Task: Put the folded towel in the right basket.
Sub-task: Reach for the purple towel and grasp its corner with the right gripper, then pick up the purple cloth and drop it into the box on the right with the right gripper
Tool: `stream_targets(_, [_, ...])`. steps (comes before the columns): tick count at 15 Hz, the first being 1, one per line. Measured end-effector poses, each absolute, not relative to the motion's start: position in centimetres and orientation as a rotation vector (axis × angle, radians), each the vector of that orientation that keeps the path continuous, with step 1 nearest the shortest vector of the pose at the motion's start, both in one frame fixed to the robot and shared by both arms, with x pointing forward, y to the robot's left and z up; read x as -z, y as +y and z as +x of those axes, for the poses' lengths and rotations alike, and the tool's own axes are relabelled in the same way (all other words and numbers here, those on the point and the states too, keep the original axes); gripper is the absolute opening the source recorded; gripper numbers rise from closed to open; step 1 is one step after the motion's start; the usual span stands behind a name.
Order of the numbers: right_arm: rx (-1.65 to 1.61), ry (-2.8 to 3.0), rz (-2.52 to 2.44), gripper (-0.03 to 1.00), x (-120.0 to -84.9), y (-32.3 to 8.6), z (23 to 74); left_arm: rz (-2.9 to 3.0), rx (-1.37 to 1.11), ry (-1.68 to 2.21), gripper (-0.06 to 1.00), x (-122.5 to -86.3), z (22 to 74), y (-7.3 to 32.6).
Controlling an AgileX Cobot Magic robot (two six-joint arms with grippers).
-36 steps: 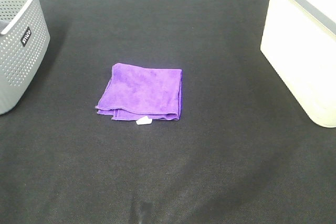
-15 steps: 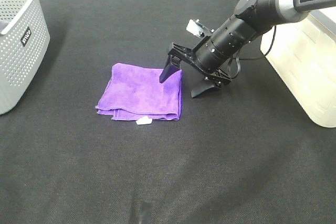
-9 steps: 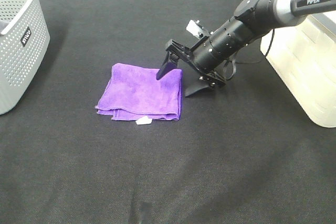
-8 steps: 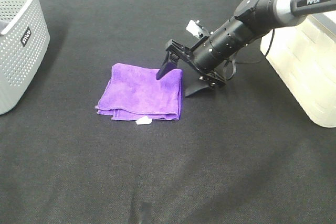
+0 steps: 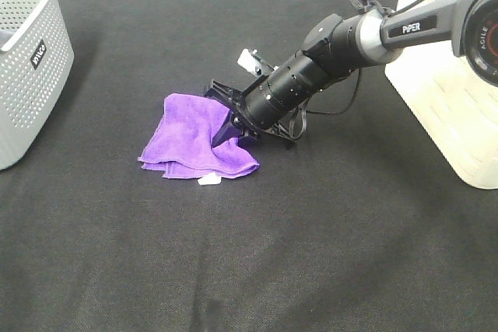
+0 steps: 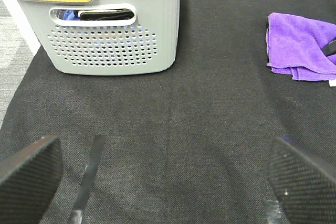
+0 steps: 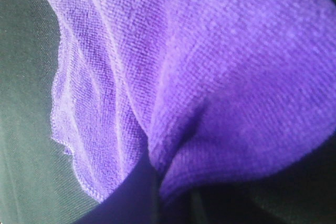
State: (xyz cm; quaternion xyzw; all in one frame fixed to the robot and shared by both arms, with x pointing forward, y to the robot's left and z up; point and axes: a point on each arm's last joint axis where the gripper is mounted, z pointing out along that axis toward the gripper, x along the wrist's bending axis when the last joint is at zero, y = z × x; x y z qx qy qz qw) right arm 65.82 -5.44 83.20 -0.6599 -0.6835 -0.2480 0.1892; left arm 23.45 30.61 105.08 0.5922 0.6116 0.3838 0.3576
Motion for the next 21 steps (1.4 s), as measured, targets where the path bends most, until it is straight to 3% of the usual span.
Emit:
stream_targets(4, [0.666, -2.106, -1.697, 0.07, -87.5, -6.1, 66.8, 1.528, -0.99, 1.578, 0.99, -105.1, 23.4, 30.6])
stream_targets(7, [0.849, -2.279, -1.58, 0.07, -99.2, -8.6, 68.9, 1.528, -0.99, 1.578, 0.99, -105.1, 23.4, 30.6])
stream_targets(8, [0.849, -2.279, -1.58, 0.07, -99.2, -8.6, 68.9, 1.528, -0.99, 1.578, 0.99, -105.1, 23.4, 30.6])
stream_targets(9, [0.903, -2.332, -1.581, 0.07, -102.8, -10.1, 69.2, 1.528, -0.99, 1.578, 0.99, -105.1, 23.4, 30.6])
stream_targets(10, [1.036, -2.422, -1.644, 0.07, -108.3, -12.5, 69.7, 1.528, -0.99, 1.578, 0.99, -105.1, 23.4, 30.6])
stream_targets(14, [1.262, -2.545, -1.984, 0.07, -118.3, -21.5, 68.5, 1.528, -0.99, 1.578, 0.99, -105.1, 23.4, 30.6])
stream_targets(17, [1.148, -2.552, -2.39, 0.07, -120.6, -31.1, 67.6, 1.528, -0.99, 1.578, 0.99, -105.1, 23.4, 30.6])
stream_targets(21, [0.977, -2.511, -2.598, 0.07, -119.8, -36.3, 67.6, 1.528, -0.99, 1.578, 0.99, -105.1, 23.4, 30.6])
